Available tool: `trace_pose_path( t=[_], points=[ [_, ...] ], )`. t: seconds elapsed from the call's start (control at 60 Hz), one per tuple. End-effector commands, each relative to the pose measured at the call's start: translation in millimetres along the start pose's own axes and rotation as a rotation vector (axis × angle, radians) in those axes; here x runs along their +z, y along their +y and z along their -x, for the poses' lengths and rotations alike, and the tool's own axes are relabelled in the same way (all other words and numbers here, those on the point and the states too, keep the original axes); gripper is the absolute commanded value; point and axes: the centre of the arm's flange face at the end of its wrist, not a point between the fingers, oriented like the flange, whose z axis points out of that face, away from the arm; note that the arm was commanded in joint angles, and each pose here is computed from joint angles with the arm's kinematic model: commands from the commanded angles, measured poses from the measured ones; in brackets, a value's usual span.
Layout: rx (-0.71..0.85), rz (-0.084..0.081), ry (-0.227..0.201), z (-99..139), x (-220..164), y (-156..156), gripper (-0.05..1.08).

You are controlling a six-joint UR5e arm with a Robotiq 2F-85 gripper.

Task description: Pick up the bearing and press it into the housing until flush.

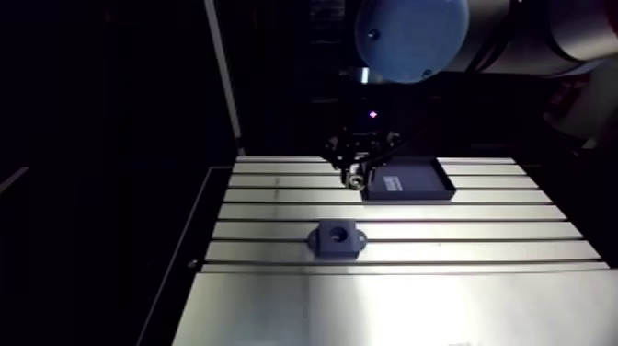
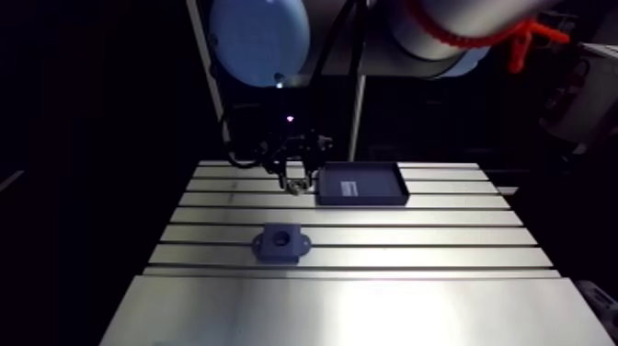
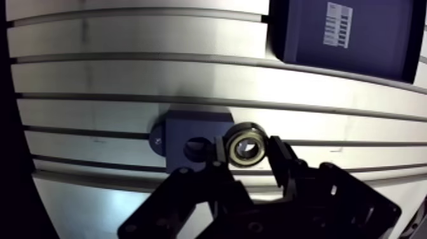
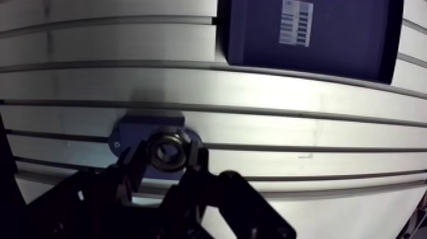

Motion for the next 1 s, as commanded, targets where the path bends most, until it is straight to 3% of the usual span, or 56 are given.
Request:
trace_pose_path(
  t=[0.017,0.15,0.5,0.7,1.0],
  points=[
    [-0.019,-0.005,0.003,9,9,-11,0.65],
    [-0.031,-0.006,0.023,13,15,-17,0.65],
    [-0.045,-0.011,0.003,23,27,-25,0.65],
    [-0.061,-0.010,0.029,25,30,-28,0.65],
    [-0.070,-0.008,0.012,31,39,-30,0.66]
  ],
)
